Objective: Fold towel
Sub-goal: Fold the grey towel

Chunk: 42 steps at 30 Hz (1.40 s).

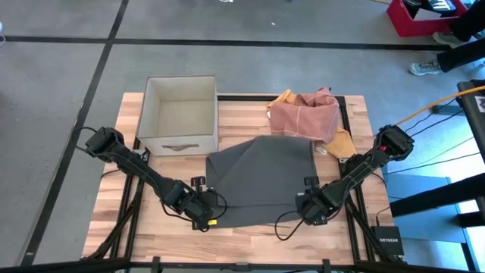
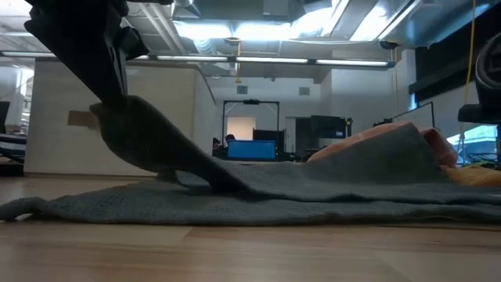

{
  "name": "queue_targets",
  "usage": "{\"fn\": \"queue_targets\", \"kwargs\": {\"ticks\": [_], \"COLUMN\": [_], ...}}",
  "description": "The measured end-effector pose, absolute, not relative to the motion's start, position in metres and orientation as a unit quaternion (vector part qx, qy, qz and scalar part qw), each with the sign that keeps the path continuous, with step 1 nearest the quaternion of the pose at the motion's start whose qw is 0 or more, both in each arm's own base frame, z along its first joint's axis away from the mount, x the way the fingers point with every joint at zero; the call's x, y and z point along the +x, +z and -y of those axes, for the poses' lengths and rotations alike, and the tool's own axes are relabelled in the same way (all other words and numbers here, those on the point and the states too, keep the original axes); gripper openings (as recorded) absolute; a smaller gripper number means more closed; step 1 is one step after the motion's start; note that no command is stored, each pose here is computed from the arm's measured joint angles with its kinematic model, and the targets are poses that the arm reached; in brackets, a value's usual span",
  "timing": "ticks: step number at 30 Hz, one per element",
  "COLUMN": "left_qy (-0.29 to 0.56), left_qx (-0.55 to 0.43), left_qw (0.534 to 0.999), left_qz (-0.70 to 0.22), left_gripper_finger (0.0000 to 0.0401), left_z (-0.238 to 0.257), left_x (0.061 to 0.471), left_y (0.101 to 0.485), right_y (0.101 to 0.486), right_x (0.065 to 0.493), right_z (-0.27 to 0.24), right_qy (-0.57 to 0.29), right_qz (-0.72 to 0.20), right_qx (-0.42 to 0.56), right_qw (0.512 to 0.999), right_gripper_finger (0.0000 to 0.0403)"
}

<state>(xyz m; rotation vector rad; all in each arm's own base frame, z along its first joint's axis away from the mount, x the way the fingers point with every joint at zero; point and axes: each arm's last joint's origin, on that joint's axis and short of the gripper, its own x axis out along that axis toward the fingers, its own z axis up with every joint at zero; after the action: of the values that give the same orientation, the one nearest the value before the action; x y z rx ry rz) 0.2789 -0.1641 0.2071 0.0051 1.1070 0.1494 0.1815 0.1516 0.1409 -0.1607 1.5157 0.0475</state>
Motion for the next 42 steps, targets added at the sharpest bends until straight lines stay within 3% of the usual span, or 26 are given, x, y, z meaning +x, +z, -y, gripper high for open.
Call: {"fn": "queue_targets", "kwargs": {"ticks": [6, 12, 16, 21, 29, 36, 42], "left_qy": [0.071, 0.071, 0.073, 0.099, 0.209, 0.215, 0.234], "left_qx": [0.003, 0.001, -0.023, -0.021, 0.04, 0.055, 0.056], "left_qw": [0.848, 0.849, 0.858, 0.868, 0.856, 0.88, 0.872], "left_qz": [-0.525, -0.524, -0.508, -0.485, -0.471, -0.421, -0.427], "left_gripper_finger": [0.0005, 0.0005, 0.0005, 0.0003, 0.0002, 0.0002, 0.0003], "left_z": [0.164, 0.163, 0.163, 0.154, 0.124, 0.107, 0.091], "left_x": [0.279, 0.277, 0.273, 0.262, 0.234, 0.229, 0.227], "left_y": [0.207, 0.21, 0.237, 0.287, 0.348, 0.383, 0.389], "right_y": [0.153, 0.172, 0.191, 0.221, 0.25, 0.291, 0.337], "right_x": [0.189, 0.193, 0.191, 0.187, 0.169, 0.157, 0.149], "right_z": [-0.157, -0.159, -0.16, -0.155, -0.136, -0.121, -0.1], "right_qy": [0.024, 0.005, 0.001, -0.01, -0.052, -0.082, -0.153], "right_qz": [-0.675, -0.681, -0.682, -0.651, -0.619, -0.564, -0.515], "right_qx": [-0.077, -0.094, -0.099, -0.084, -0.055, -0.057, -0.09], "right_qw": [0.733, 0.726, 0.725, 0.755, 0.782, 0.82, 0.839], "right_gripper_finger": [0.001, 0.0007, 0.0008, 0.0004, 0.0003, 0.0002, 0.0002]}}
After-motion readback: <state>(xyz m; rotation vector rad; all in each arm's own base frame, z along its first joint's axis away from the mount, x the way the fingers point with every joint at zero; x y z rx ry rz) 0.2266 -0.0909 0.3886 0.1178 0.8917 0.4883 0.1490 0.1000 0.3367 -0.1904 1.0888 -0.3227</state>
